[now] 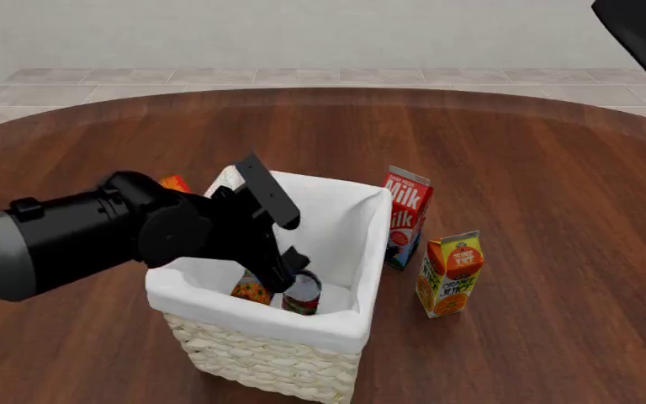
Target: Pick up the alphabet soup and the tomato sauce, and put them in the basket.
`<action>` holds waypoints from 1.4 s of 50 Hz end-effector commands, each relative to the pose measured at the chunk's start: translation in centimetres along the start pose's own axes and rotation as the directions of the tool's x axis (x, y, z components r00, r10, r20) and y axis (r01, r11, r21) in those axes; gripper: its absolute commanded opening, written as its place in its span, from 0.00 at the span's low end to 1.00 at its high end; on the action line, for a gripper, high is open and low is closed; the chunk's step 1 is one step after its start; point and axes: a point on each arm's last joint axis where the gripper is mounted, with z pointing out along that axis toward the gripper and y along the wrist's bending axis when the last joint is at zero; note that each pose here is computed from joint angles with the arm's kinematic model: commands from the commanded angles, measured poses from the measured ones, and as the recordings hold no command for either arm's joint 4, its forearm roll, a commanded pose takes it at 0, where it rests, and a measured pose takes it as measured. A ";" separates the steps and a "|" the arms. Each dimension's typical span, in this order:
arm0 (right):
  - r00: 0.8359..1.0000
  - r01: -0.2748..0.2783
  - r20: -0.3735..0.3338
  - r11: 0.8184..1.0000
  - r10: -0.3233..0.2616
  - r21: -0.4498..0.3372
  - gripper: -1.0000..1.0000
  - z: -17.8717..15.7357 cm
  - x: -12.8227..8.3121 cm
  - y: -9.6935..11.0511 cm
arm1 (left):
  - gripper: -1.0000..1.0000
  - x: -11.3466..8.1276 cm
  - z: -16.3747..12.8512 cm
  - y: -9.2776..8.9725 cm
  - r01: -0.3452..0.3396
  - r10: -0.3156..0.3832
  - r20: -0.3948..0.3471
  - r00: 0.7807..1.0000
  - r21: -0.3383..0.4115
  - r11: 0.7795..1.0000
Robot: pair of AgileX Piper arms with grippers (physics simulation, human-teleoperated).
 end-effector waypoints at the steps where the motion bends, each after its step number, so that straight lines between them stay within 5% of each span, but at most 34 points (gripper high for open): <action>1: 1.000 -0.003 0.000 1.000 0.003 0.003 1.00 -0.1 0.1 -0.1 | 1.00 0.2 0.2 0.1 -0.006 0.006 -0.007 1.000 0.000 1.000; 19: 1.000 0.004 0.001 1.000 -0.004 0.004 1.00 -0.1 -0.1 0.0 | 1.00 -0.2 -0.2 0.7 -0.003 0.003 0.009 1.000 -0.017 1.000; 30: 1.000 0.008 -0.003 1.000 -0.008 -0.004 1.00 0.0 -0.3 0.2 | 1.00 -1.5 -2.4 2.0 0.000 0.003 0.055 0.998 -0.055 0.998; 70: 0.999 0.040 0.002 0.998 -0.040 -0.044 1.00 0.3 -2.1 1.3 | 1.00 -3.7 -10.5 2.2 -0.033 0.053 0.194 0.979 -0.106 0.994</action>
